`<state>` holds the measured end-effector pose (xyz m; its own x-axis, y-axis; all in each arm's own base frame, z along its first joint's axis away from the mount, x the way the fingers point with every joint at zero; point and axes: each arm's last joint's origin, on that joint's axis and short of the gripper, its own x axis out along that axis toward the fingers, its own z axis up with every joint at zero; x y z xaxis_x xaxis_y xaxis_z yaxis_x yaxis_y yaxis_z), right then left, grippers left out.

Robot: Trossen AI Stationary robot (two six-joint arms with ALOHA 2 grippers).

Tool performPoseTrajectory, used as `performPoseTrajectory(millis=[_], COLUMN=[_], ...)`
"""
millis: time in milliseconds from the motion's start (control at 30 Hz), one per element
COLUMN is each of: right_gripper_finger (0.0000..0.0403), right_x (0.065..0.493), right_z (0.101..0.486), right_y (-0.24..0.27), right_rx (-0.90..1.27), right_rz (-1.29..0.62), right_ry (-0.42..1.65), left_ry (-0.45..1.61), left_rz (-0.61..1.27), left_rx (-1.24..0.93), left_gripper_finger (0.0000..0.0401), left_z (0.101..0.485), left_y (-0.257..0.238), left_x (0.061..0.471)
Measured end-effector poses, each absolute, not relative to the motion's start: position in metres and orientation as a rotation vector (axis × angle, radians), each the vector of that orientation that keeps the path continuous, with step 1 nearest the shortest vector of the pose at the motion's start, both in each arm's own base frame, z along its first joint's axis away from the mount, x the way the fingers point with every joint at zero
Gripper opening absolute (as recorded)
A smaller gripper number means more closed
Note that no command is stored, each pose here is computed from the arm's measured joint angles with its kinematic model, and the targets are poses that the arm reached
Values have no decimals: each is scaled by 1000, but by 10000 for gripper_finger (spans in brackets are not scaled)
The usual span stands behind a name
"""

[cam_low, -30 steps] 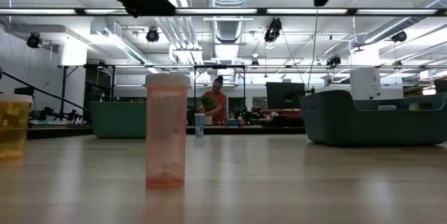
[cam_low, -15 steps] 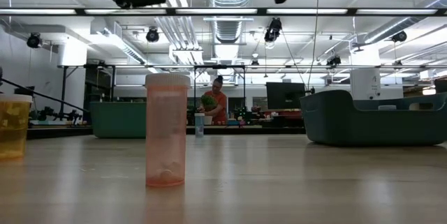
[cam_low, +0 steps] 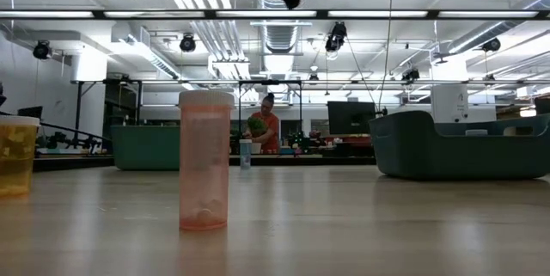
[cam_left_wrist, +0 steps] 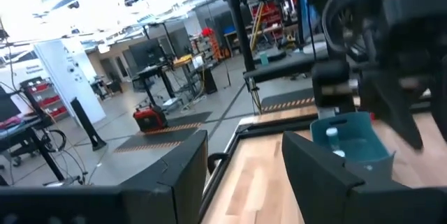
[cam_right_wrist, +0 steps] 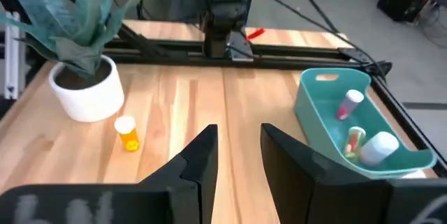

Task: Pick and place medicine bottles into bin by pill shape (circle, oval)
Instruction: Put the pink tablet bottle into the blue bin

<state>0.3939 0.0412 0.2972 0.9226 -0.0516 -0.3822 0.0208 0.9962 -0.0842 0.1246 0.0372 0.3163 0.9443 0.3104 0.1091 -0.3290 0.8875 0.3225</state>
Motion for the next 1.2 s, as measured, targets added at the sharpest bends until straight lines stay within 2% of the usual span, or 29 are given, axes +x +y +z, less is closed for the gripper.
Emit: performPoseTrajectory(millis=[267,767,1000,1200], right_gripper_finger=[100,100,100,100], right_x=[436,496,503,491], right_z=[279,241,236,253], right_y=[47,77,102,126], right_rx=[-88,-22,-19,50], right_rz=[-21,155,204,200], right_ry=[469,532,806,1012], left_ry=[-93,-109,-96,-100], left_rz=[331,332,330,329], left_rx=[311,302,298,278], left_gripper_finger=[169,169,169,169], left_z=[317,317,316,316], left_y=[34,33,33,33], left_x=[115,110,111,111])
